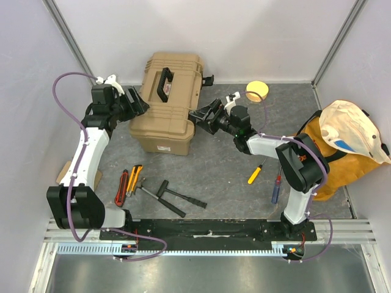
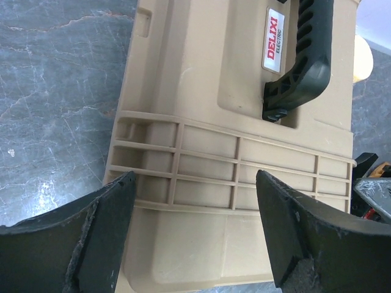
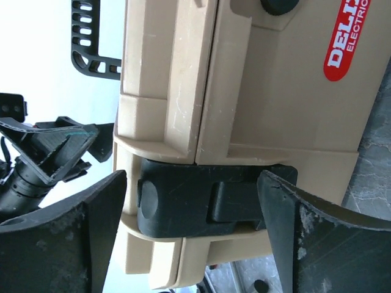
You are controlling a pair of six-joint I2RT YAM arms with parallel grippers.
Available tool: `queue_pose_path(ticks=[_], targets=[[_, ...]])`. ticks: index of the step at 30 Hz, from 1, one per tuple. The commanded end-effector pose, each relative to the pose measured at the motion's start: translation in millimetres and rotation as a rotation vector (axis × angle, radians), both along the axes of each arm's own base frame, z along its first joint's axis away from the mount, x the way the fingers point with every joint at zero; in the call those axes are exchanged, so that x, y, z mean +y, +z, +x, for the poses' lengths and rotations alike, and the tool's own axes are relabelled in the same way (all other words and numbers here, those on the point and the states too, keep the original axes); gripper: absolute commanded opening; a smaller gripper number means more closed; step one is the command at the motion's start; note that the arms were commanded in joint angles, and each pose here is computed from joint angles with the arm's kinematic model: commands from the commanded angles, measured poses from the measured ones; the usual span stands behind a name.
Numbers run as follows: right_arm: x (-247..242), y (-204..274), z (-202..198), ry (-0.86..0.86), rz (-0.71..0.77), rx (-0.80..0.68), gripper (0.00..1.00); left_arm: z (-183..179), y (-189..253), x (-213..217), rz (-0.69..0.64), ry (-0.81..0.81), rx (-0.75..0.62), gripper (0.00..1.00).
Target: Pack the tool kit
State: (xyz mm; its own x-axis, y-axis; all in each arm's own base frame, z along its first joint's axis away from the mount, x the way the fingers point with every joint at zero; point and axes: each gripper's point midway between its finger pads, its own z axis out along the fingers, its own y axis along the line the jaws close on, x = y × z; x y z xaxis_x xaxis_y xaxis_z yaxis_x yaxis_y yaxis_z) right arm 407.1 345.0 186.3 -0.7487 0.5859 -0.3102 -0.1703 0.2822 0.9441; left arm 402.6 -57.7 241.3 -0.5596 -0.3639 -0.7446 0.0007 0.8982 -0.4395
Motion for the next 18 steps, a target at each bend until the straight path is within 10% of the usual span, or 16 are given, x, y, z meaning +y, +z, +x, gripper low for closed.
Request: queue_pose_path(ticks=[1, 18], targets=[[-9.6, 17.9, -3.7, -0.039, -0.013, -0.049, 0.98, -27.8, -9.0, -14.3, 0.014, -0.044, 0.113, 0.85], [-24.7, 10.3, -19.4, -0.048, 0.405, 0.078, 0.98, -46.5, -41.4, 6.8, 0.036, 0.106, 0.148, 0.87]])
